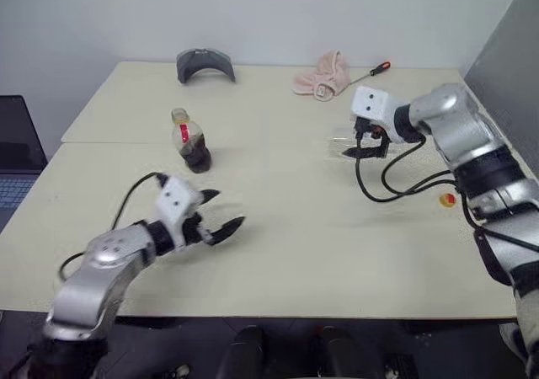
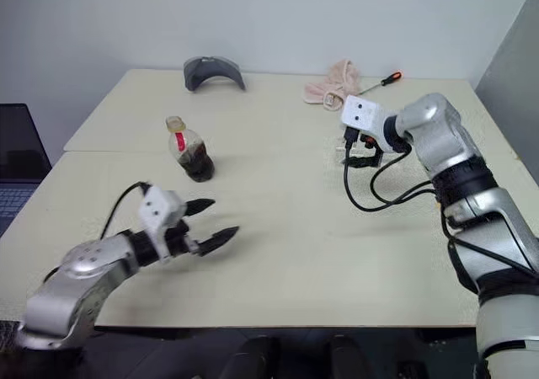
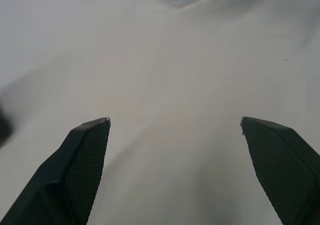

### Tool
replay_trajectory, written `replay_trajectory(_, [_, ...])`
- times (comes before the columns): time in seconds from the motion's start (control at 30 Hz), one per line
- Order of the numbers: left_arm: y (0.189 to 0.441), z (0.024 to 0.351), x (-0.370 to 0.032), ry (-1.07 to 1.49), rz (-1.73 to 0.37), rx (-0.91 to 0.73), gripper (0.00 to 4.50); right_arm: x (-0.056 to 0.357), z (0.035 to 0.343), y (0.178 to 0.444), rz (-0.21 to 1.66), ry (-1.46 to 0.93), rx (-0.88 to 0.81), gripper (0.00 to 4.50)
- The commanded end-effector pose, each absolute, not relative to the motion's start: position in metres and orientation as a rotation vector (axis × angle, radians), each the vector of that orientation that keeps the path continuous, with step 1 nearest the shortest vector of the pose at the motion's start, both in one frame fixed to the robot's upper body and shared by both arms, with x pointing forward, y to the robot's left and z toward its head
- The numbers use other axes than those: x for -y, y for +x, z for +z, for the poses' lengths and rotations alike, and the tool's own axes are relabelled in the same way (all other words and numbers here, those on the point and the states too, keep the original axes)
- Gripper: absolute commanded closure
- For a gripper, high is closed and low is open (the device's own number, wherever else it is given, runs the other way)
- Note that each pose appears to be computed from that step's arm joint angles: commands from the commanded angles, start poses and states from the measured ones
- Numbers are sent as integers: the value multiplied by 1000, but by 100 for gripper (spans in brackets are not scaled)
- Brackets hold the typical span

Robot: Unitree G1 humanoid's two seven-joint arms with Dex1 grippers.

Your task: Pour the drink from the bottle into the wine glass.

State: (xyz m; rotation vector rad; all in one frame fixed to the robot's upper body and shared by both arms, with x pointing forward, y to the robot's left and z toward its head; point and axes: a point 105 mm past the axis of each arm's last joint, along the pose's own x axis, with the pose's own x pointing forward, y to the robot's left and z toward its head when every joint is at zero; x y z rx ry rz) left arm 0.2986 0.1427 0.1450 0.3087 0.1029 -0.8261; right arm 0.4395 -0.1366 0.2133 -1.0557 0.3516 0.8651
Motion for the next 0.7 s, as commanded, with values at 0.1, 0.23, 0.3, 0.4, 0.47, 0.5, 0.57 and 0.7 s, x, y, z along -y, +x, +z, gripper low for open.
replay_trajectory(0.1, [299, 149, -126, 331, -854, -63, 2, 167, 212, 453, 755, -1187, -445, 0])
replay_trajectory(0.23, [295, 146, -125, 327, -859, -64, 2, 179, 208, 456, 701, -1221, -492, 0])
replay_trajectory(0.3, [292, 145, -122, 321, -870, -65, 2, 183, 206, 458, 666, -1240, -509, 0])
replay_trajectory(0.4, [291, 143, -119, 324, -874, -66, 2, 180, 202, 460, 657, -1246, -512, 0])
replay_trajectory(0.47, [291, 142, -118, 323, -874, -64, 2, 177, 200, 461, 649, -1254, -508, 0])
replay_trajectory(0.5, [291, 142, -117, 322, -875, -63, 2, 176, 198, 462, 645, -1262, -508, 0])
replay_trajectory(0.57, [291, 141, -115, 322, -875, -62, 2, 173, 197, 463, 638, -1268, -504, 0])
replay_trajectory(0.7, [291, 140, -115, 326, -865, -60, 2, 170, 190, 465, 617, -1297, -521, 0])
